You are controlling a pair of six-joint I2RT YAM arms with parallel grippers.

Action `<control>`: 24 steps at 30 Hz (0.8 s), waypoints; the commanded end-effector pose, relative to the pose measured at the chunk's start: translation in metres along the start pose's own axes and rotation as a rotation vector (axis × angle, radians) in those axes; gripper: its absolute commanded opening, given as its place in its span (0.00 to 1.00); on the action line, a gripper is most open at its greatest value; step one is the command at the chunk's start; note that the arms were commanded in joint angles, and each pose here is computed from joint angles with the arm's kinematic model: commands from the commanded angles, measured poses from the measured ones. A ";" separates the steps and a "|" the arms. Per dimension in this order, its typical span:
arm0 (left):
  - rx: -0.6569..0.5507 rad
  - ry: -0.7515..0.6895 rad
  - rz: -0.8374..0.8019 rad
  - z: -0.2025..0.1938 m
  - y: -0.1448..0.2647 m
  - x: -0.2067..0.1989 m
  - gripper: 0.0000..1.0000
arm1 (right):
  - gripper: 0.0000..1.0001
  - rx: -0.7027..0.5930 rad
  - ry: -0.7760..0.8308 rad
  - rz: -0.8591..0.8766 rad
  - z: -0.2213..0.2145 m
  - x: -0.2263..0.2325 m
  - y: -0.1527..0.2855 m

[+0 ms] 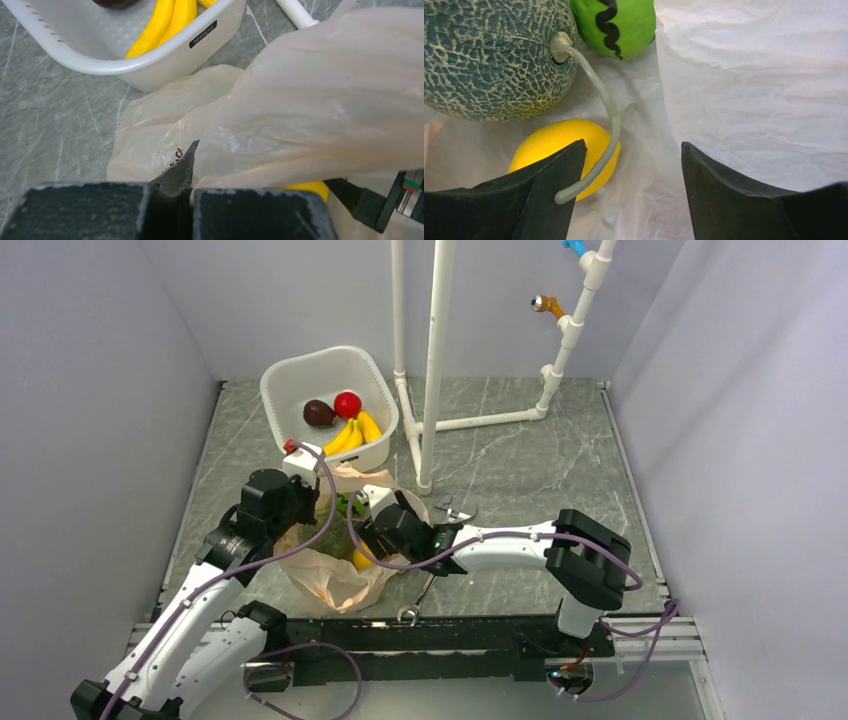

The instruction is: Take the fake fruits out of the plastic bag

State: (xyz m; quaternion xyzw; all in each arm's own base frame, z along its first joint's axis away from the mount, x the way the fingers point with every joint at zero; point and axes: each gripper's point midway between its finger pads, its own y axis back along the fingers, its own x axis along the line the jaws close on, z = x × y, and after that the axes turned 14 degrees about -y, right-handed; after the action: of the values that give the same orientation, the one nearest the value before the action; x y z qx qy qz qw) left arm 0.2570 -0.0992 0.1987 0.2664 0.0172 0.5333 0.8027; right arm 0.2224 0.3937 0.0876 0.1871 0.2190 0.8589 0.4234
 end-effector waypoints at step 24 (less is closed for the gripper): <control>-0.082 0.001 0.027 0.022 0.010 0.008 0.00 | 0.00 -0.240 -0.002 0.106 0.108 0.041 0.028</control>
State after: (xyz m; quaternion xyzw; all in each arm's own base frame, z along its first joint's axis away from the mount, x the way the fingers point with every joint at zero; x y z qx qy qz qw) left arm 0.2546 -0.0979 0.2063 0.2544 0.0091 0.5370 0.8042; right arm 0.2342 0.4241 0.1262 0.1506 0.1856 0.8819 0.4064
